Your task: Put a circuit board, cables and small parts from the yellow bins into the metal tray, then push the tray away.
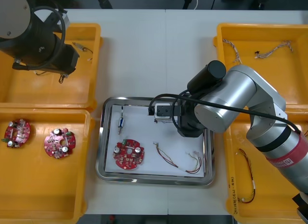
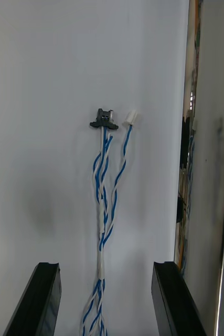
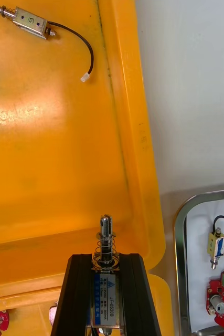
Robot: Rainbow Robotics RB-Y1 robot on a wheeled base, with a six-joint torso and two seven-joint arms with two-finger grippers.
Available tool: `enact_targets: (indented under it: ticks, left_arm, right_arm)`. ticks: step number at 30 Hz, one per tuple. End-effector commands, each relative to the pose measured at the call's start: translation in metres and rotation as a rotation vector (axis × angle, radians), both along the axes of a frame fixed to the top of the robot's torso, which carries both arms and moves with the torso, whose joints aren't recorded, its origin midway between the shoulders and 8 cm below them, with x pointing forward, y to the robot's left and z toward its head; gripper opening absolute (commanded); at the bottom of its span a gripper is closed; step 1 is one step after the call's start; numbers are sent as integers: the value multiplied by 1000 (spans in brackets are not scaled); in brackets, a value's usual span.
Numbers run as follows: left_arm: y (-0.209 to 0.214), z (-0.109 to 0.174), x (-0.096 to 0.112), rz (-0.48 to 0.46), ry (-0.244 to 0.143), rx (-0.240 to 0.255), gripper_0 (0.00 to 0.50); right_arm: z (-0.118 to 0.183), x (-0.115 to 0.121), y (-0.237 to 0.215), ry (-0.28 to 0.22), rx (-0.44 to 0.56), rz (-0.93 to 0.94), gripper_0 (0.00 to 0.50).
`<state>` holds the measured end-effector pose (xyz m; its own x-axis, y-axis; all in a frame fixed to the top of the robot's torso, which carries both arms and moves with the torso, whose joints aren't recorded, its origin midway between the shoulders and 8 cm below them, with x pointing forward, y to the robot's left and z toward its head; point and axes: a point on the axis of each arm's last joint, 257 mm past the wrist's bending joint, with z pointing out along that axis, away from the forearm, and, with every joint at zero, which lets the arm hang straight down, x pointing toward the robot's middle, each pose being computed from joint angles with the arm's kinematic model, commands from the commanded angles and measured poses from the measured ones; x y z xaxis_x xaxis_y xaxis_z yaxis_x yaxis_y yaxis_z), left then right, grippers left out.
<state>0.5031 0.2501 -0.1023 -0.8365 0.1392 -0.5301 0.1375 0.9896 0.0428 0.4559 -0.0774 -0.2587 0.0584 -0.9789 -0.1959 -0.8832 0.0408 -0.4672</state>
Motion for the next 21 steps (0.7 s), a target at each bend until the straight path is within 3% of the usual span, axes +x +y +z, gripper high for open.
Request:
enact_targets:
  ticks: [1, 9, 15, 21]
  left_arm:
    - [-14, 6, -2, 65, -15, -57, 0]
    - [-16, 13, 0, 59, -27, -61, 0]
    - [-16, 13, 0, 61, -28, -60, 0]
    - [-17, 13, 0, 58, -26, -62, 0]
  right_arm:
    - [6, -8, -7, -4, -27, 6, 500]
    - [53, -27, -4, 16, -15, -94, 500]
    - [86, -36, -12, 84, 11, -212, 500]
    - [143, -16, -6, 62, 182, -353, 500]
